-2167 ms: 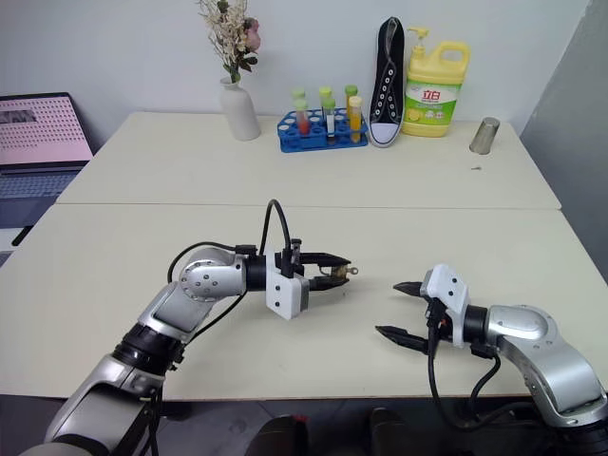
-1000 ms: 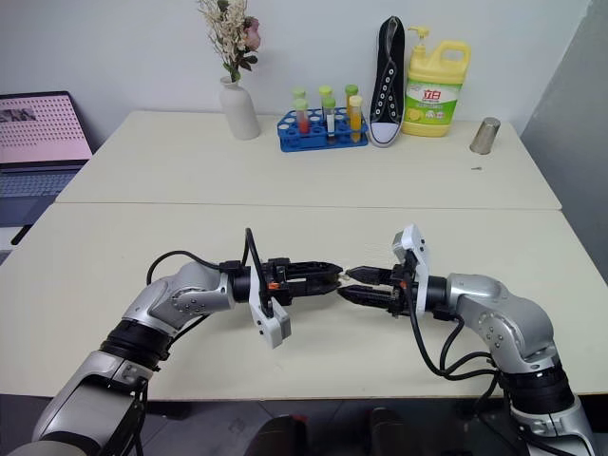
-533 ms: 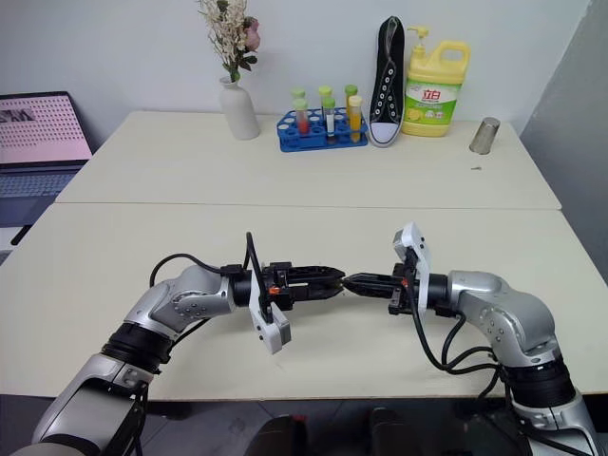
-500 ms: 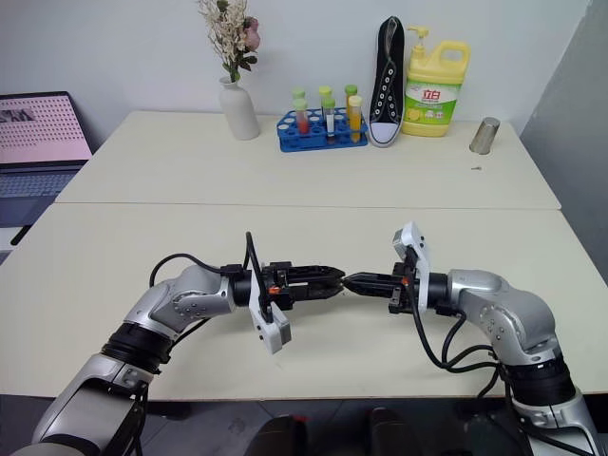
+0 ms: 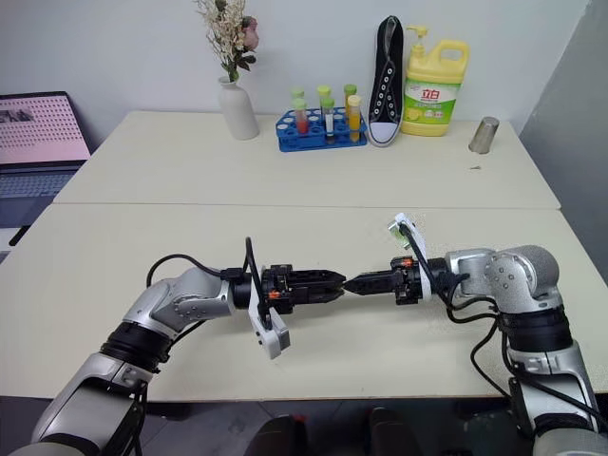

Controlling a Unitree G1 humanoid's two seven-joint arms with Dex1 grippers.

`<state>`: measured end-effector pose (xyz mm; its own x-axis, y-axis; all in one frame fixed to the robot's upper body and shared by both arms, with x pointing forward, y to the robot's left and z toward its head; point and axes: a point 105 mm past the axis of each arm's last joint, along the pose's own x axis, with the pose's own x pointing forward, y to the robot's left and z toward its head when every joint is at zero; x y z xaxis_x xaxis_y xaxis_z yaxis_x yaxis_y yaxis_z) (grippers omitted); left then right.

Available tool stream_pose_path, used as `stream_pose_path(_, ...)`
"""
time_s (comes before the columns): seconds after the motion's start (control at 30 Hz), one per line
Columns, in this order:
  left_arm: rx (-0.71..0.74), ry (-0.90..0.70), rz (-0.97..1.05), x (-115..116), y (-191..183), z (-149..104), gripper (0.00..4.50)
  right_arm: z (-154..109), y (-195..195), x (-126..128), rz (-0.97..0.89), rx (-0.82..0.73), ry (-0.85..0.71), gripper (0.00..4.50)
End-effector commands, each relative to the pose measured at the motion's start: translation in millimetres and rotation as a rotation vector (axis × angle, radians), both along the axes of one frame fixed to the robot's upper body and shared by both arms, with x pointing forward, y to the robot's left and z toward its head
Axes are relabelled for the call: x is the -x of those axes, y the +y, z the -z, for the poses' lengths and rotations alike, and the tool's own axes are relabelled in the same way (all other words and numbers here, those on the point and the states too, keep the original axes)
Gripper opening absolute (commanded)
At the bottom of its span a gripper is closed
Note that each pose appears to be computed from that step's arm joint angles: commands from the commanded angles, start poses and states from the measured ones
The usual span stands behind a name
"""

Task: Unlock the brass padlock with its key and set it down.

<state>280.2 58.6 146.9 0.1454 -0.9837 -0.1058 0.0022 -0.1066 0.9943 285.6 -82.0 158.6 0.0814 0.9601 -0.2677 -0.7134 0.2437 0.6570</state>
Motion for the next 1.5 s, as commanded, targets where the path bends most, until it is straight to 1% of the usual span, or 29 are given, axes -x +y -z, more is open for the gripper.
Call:
stream_pose_path(0.03, 0.016, -0.045, 0.048, 5.3, -5.3, -8.0, 0.99, -15.2, 2.2, -4.5, 0.011, -0.042, 0.032, 0.0)
stream_pose_path(0.2, 0.018, -0.047, 0.048, 6.1, -5.5, -7.2, 0.99, -16.0, 3.3, -5.3, 0.018, -0.039, 0.053, 0.0)
stream_pose_path(0.4, 0.033, -0.034, 0.03, 4.3, -4.5, -7.9, 0.99, -19.8, 8.9, 5.9, -0.044, -0.05, -0.035, 0.0)
stream_pose_path(0.47, 0.042, -0.029, 0.024, 3.8, -4.3, -8.7, 0.99, -20.8, 9.7, 10.4, -0.064, -0.057, -0.076, 0.4)
stream_pose_path(0.5, 0.051, -0.025, 0.018, 3.1, -4.1, -9.4, 0.99, -19.9, 9.2, 14.0, -0.081, -0.045, -0.122, 0.64)
stream_pose_path(0.53, 0.06, -0.02, 0.011, 2.3, -4.0, -10.2, 0.99, -17.8, 7.4, 17.7, -0.103, -0.022, -0.188, 1.05)
stream_pose_path(0.57, 0.066, -0.016, 0.007, 1.9, -3.9, -10.6, 0.99, -16.0, 6.1, 20.9, -0.124, -0.004, -0.233, 1.31)
stream_pose_path(0.7, 0.085, -0.004, -0.001, 1.6, -4.7, -12.2, 0.99, -19.0, -0.8, 12.3, -0.086, 0.002, -0.394, 2.76)
stream_pose_path(0.77, 0.091, -0.003, -0.003, 1.9, -5.2, -13.2, 0.99, -17.2, -3.2, 10.7, -0.079, 0.024, -0.466, 2.77)
stream_pose_path(0.93, 0.113, 0.011, -0.013, 0.9, -6.5, -15.9, 0.99, -11.8, 6.3, 15.3, -0.056, -0.008, -0.517, 2.77)
stream_pose_path(1.07, 0.12, 0.014, -0.015, 0.2, -7.3, -18.1, 0.99, -4.8, 15.7, 11.4, 0.005, -0.042, -0.532, 2.77)
stream_pose_path(1.5, 0.107, 0.023, -0.011, 3.0, -6.1, -16.0, 0.99, -10.0, 22.3, 4.2, 0.05, -0.1, -0.528, 2.77)
